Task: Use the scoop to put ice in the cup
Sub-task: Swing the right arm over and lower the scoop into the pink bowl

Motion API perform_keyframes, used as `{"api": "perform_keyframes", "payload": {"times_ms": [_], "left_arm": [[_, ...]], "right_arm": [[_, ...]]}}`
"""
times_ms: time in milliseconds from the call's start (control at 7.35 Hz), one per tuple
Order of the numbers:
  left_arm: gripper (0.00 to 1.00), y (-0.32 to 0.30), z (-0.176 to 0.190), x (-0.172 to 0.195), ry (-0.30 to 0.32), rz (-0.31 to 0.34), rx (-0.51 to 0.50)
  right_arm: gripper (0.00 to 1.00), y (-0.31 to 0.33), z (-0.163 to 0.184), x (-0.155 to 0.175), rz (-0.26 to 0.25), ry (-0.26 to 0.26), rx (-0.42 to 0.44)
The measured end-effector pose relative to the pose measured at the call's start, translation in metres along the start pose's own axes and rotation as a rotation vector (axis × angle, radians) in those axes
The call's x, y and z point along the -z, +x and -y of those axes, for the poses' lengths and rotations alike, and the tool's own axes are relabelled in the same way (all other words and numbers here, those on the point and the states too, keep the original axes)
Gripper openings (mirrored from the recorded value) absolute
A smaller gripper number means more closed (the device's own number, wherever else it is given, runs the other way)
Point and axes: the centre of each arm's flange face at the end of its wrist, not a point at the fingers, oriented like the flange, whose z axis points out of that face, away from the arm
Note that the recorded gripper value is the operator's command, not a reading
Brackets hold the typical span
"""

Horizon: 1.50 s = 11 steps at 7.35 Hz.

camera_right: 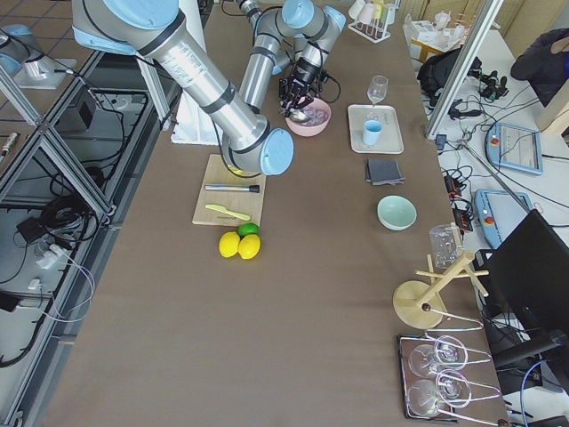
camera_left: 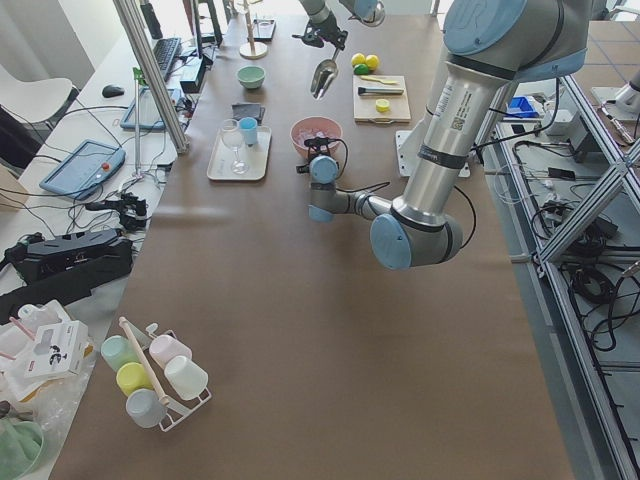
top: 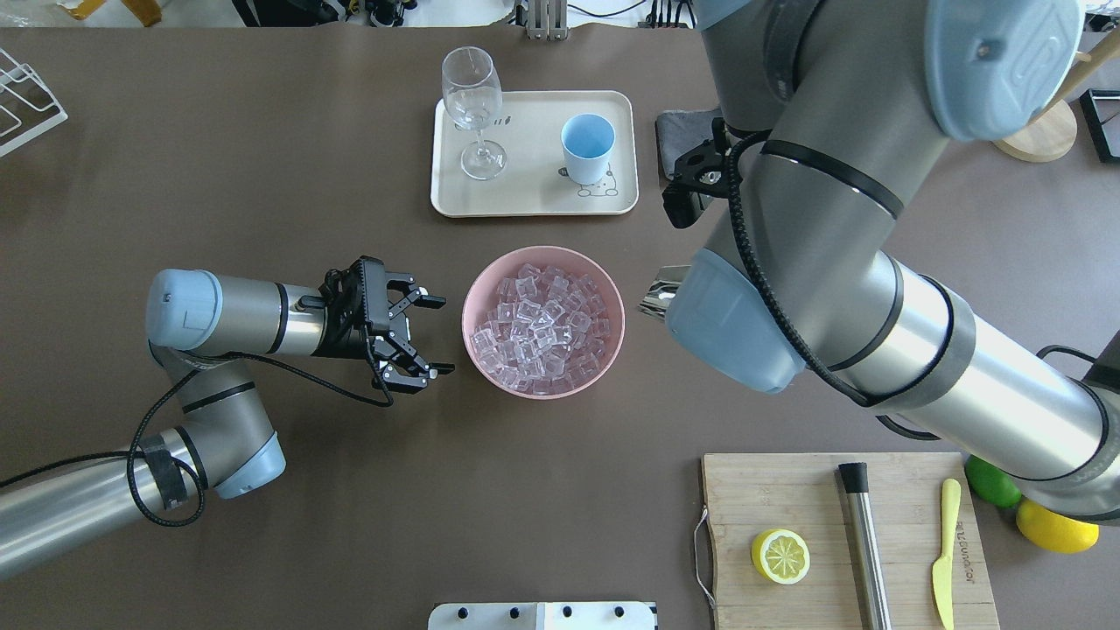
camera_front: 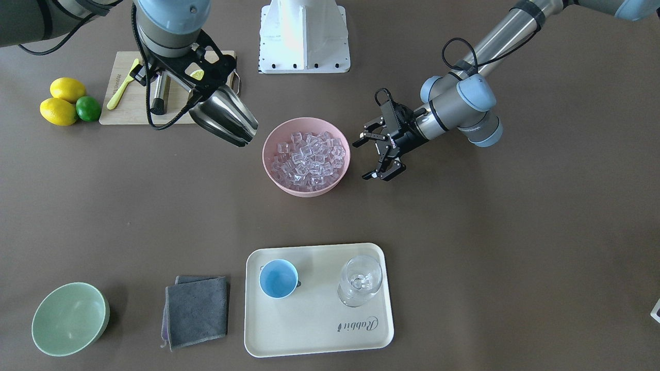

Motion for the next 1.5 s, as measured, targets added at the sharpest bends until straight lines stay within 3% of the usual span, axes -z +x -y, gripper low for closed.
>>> {"api": "perform_keyframes", "payload": {"times_ms": [544, 1088, 1496], "left_arm": [[0.98, -0.002, 0.003, -0.002, 0.001, 0.011, 0.001], [0.98, -0.002, 0.005, -0.004, 0.000, 0.011, 0.002], [0.98, -0.002, 0.005, -0.004, 0.000, 0.011, 0.002]], "right_arm": [[0.00, -0.028, 0.080, 0.009, 0.044, -0.150, -0.058], [0.00, -0.079, 0.105, -0.008, -0.041, -0.218, -0.028], [0.00, -0.085, 0.111, -0.014, -0.055, -0.234, -0.048]]}}
